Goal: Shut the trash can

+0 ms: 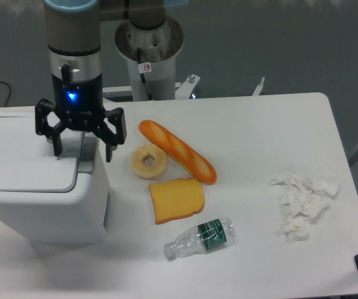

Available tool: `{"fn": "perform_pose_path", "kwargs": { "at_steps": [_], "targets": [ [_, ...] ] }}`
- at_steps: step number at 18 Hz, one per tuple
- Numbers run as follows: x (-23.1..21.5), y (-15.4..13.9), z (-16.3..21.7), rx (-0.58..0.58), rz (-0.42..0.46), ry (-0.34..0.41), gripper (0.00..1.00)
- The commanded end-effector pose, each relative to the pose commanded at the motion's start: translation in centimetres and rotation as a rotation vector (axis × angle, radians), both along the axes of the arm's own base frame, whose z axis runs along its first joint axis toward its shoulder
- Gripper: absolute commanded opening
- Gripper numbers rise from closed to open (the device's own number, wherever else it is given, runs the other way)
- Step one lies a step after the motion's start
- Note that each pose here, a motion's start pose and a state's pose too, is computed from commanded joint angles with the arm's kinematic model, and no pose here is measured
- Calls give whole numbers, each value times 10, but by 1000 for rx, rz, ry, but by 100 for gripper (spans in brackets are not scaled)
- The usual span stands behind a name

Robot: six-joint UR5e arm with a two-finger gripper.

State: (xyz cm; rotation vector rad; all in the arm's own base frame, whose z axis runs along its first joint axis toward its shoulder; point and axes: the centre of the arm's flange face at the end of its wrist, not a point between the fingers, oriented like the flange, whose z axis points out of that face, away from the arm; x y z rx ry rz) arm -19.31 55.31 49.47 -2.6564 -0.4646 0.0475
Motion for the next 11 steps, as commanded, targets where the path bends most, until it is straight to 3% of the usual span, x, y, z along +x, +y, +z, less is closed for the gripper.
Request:
{"fn": "perform_pose_path", "kwargs": {
  "at_steps": [11],
  "targets": [
    [-4, 1, -5, -17, 10, 12, 100]
  ]
}}
